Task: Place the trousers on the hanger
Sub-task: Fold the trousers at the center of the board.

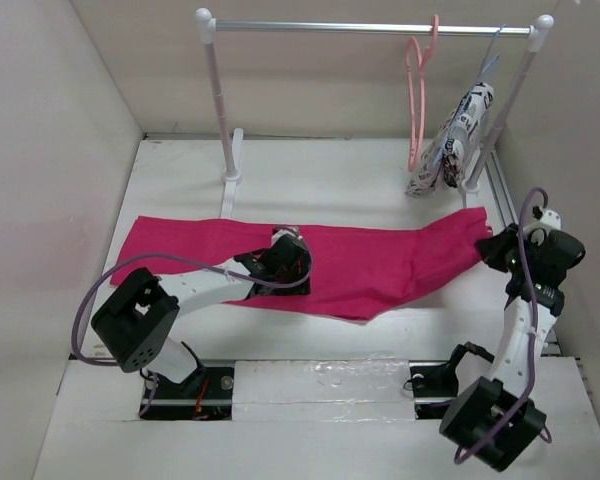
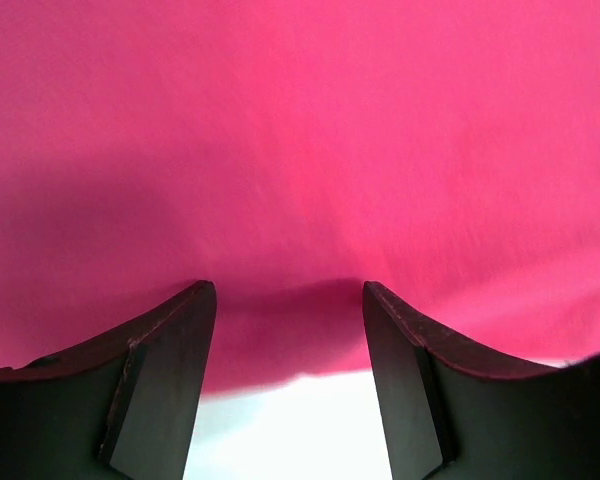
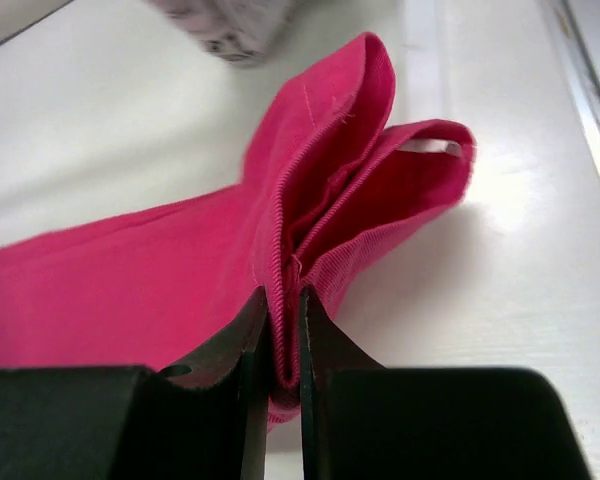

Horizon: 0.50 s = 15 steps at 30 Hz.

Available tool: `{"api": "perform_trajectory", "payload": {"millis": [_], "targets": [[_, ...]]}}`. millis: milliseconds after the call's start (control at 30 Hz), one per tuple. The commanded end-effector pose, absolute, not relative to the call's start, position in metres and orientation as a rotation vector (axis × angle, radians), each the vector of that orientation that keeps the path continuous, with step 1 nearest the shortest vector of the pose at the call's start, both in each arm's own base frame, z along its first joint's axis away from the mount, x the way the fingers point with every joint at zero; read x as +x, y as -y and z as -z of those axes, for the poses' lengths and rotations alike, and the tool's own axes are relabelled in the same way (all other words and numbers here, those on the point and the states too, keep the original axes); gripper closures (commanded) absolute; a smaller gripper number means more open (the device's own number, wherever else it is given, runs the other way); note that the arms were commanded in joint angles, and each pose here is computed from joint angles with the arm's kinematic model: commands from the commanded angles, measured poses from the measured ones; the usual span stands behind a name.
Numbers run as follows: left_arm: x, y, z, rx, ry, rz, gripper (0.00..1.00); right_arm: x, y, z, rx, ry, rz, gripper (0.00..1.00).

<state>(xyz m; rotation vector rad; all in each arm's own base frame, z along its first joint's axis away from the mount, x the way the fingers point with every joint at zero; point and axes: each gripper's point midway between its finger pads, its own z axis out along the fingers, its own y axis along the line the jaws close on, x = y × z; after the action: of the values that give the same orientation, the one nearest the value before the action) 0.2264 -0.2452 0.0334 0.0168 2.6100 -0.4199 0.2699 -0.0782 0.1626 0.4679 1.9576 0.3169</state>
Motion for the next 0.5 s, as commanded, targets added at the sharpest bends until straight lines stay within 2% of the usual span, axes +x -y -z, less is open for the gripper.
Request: {"api": "perform_trajectory", "payload": {"millis": [0, 67, 133, 167, 233, 300, 467], "targets": [[0.219, 0.260, -0.069, 0.111, -2.554, 0.464, 0.44, 0.258, 0.050, -0.186, 0.341, -2.036, -0.318, 1.00], [0.220, 0.268, -0.076, 0.114, -2.535, 0.517, 0.45, 0.258, 0.039, -0.218, 0.273, -2.023, -0.315, 1.00], [0.213, 0.276, -0.066, 0.140, -2.572, 0.566, 0.71, 0.258, 0.034, -0.241, 0.242, -2.012, -0.296, 1.00], [0.211, 0.277, -0.060, 0.150, -2.590, 0.573, 0.80, 0.261, 0.029, -0.276, 0.185, -1.953, -0.274, 1.00], [0.198, 0.280, -0.044, 0.182, -2.646, 0.592, 0.95, 0.260, 0.026, -0.308, 0.162, -1.908, -0.242, 1.00], [0.197, 0.284, -0.037, 0.189, -2.645, 0.618, 1.00, 0.259, 0.024, -0.350, 0.124, -1.839, -0.210, 1.00], [0.196, 0.317, -0.044, 0.226, -2.619, 0.782, 1.00, 0.253, 0.004, -0.388, 0.058, -1.764, -0.252, 1.00]]}}
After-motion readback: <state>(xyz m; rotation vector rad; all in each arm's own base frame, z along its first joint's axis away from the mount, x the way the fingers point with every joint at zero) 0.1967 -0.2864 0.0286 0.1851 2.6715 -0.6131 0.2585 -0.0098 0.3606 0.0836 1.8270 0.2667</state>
